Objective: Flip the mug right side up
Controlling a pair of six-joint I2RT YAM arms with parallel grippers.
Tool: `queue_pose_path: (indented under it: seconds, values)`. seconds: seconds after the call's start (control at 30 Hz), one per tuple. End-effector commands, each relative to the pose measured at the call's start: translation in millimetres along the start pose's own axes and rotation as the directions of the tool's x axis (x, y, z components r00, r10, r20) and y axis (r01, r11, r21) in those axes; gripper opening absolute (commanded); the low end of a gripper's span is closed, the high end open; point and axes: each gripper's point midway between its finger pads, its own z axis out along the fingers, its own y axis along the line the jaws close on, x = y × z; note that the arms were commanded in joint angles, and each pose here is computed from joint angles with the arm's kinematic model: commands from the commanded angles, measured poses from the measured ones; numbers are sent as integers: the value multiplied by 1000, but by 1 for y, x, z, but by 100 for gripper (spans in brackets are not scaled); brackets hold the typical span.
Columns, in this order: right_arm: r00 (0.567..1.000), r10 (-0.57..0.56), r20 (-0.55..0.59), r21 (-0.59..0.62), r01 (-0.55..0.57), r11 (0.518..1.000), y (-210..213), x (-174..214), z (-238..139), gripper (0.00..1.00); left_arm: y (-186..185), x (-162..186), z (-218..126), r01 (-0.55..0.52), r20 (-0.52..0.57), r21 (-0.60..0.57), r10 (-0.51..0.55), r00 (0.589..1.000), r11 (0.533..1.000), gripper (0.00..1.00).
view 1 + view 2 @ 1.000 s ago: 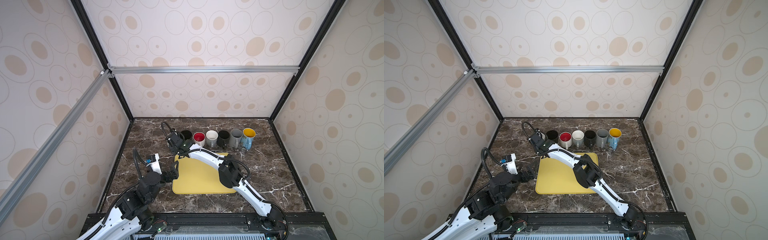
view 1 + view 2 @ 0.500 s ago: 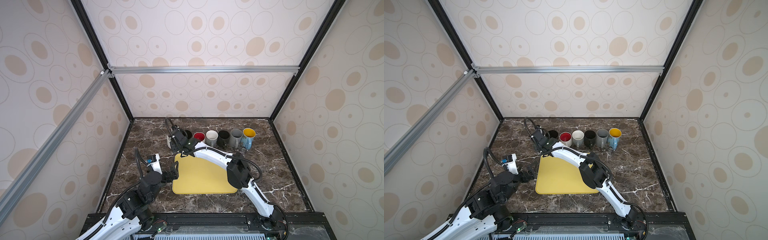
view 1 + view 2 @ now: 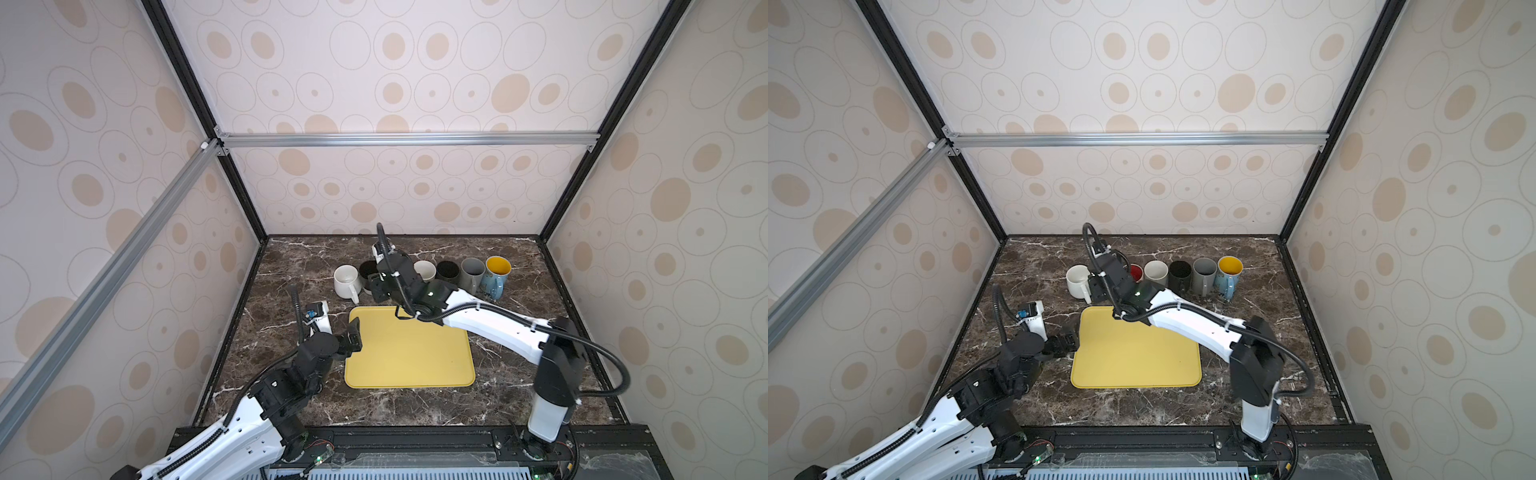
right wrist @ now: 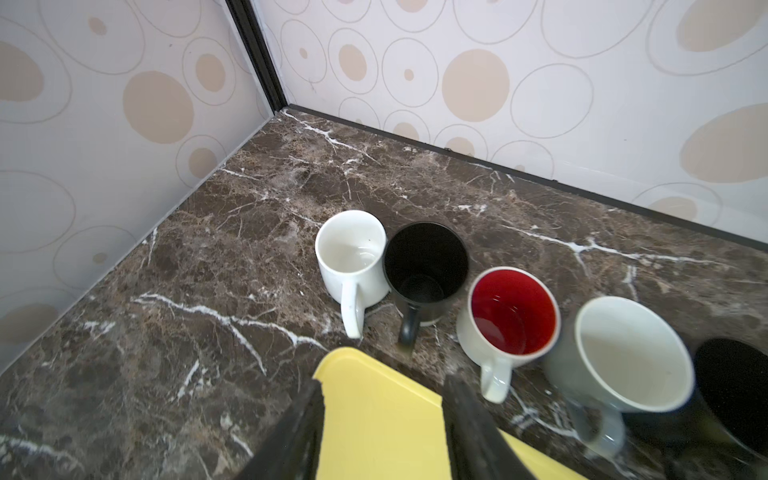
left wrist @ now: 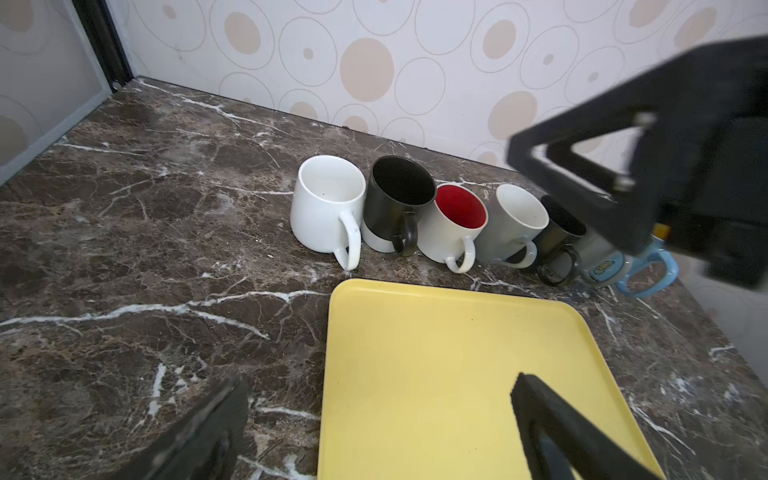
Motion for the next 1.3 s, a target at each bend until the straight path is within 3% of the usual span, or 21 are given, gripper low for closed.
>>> queue_pose_path:
  seconds: [0.0, 0.17, 0.27, 0.33, 0.47, 0.57, 0.7, 0.83, 0.93, 1.03, 1.07, 1.17, 1.23, 1.27]
  values:
    - [998, -24, 53, 70, 20, 997, -35, -7, -40, 55, -7, -24, 9, -14, 88, -33, 17, 996, 999, 100]
    - [999, -41, 26, 179, 35, 983, -92, 22, -89, 83, 1, -26, 23, -51, 201, -104, 71, 977, 993, 100]
    - [1000, 26, -17, 222, -22, 975, -127, 48, -105, 99, 34, -32, 20, -55, 316, -284, 147, 937, 957, 100]
    - [994, 97, -42, 237, -85, 968, -148, 67, -112, 99, 59, -40, 10, -60, 372, -415, 229, 900, 908, 100]
    - [985, 163, -54, 273, -143, 951, -176, 89, -122, 99, 105, -52, -18, -5, 495, -520, 306, 813, 854, 100]
    - [987, 157, -25, 327, -140, 934, -190, 95, -128, 98, 142, -45, -4, 7, 455, -571, 309, 835, 821, 100]
    - [991, 123, 58, 352, -136, 926, -199, 95, -131, 98, 179, -31, 16, 61, 449, -549, 233, 863, 834, 100]
    - [995, 46, 86, 352, -74, 933, -200, 96, -127, 99, 189, -31, 35, 23, 422, -583, 278, 863, 813, 100]
    - [997, -25, 73, 404, -6, 915, -208, 94, -119, 99, 184, -35, 51, 0, 427, -542, 275, 861, 840, 100]
    - [996, -82, 28, 494, 58, 867, -227, 93, -108, 99, 179, -36, 75, -48, 417, -476, 273, 867, 878, 100]
    - [997, -80, 15, 521, 61, 851, -236, 97, -103, 98, 176, -30, 85, -76, 368, -455, 265, 891, 887, 100]
    - [1000, -18, -22, 620, 28, 784, -280, 119, -91, 98, 169, -23, 93, -127, 358, -380, 272, 893, 916, 100]
    - [999, 21, -38, 666, 10, 746, -305, 137, -84, 99, 168, -27, 94, -137, 396, -380, 295, 869, 915, 100]
    - [998, 38, -46, 680, 4, 733, -314, 146, -82, 99, 168, -22, 101, -139, 349, -370, 276, 895, 919, 100]
